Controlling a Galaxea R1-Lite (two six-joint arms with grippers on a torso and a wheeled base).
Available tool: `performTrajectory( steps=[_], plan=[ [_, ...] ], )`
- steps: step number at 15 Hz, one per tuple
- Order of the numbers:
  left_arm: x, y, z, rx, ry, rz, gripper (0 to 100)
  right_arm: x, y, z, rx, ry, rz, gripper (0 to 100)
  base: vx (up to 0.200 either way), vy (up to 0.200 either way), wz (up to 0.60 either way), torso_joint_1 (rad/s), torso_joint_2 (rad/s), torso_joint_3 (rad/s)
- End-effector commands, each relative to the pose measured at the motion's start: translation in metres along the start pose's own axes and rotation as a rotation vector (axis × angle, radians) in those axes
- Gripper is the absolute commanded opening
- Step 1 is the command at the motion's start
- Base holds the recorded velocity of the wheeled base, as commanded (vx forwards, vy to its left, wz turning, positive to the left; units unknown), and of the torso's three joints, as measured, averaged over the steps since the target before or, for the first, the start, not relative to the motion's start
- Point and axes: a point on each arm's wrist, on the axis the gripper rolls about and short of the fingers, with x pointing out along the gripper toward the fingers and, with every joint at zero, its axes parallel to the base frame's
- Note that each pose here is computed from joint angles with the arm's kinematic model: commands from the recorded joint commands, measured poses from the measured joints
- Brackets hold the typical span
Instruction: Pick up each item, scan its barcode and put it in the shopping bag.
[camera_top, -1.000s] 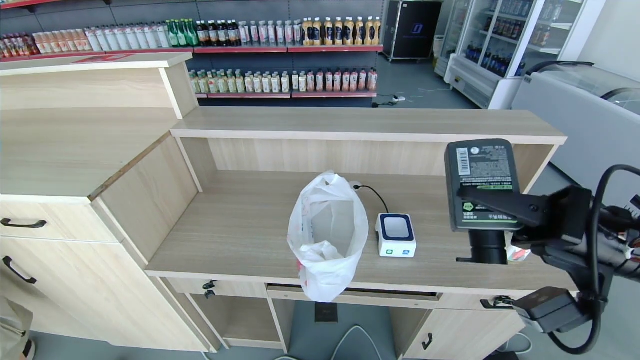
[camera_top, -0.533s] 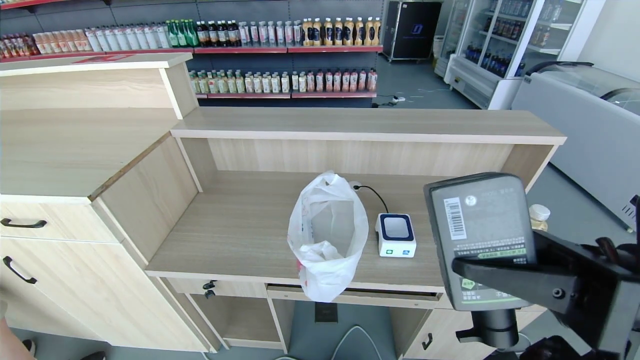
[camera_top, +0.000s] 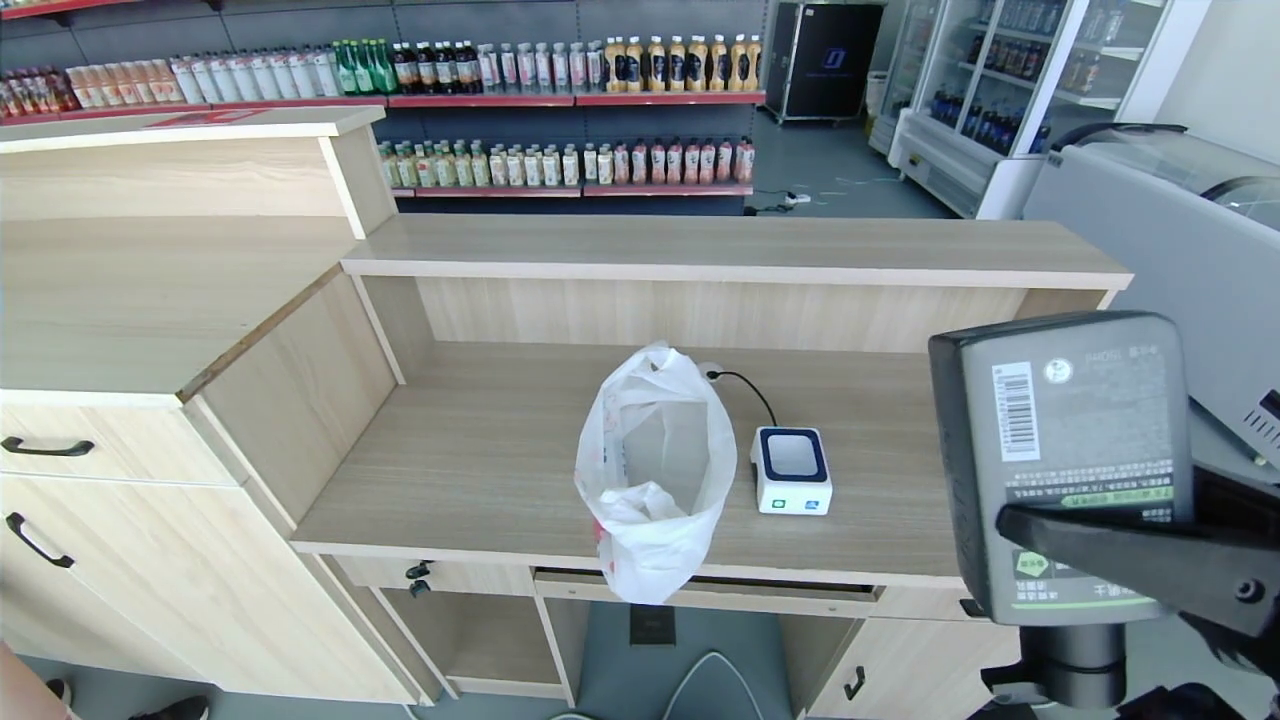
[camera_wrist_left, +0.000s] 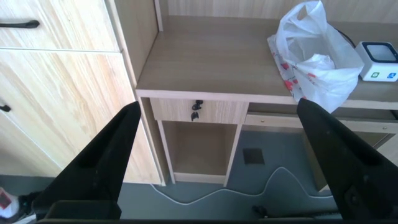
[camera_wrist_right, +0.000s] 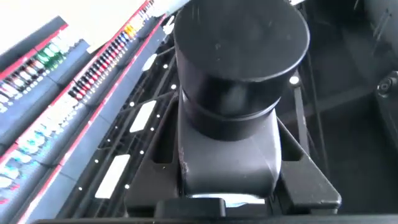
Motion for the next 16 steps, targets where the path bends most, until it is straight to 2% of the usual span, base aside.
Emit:
performTrajectory(
  steps=[1,3,6,10,16],
  plan=[
    [0.0,0.0,0.0,-0.001,0.0,0.0,100,-0.003,-0.001,0.002,0.04,-0.013,0.014,0,0.0,0.0,0.0,0.0,0.0,0.0],
    [0.0,0.0,0.0,-0.001,0.0,0.0,100,-0.008,-0.003,0.008,0.09,-0.061,0.033,0,0.0,0.0,0.0,0.0,0.0,0.0],
    [0.0,0.0,0.0,-0.001,0.0,0.0,100,-0.012,-0.008,0.01,0.124,-0.124,-0.053,0,0.0,0.0,0.0,0.0,0.0,0.0],
    [0.0,0.0,0.0,-0.001,0.0,0.0,100,-0.017,-0.016,0.005,0.113,-0.103,-0.079,0,0.0,0.0,0.0,0.0,0.0,0.0],
    [0.0,0.0,0.0,-0.001,0.0,0.0,100,-0.021,-0.016,0.003,0.107,-0.093,-0.07,0,0.0,0.0,0.0,0.0,0.0,0.0]
  ],
)
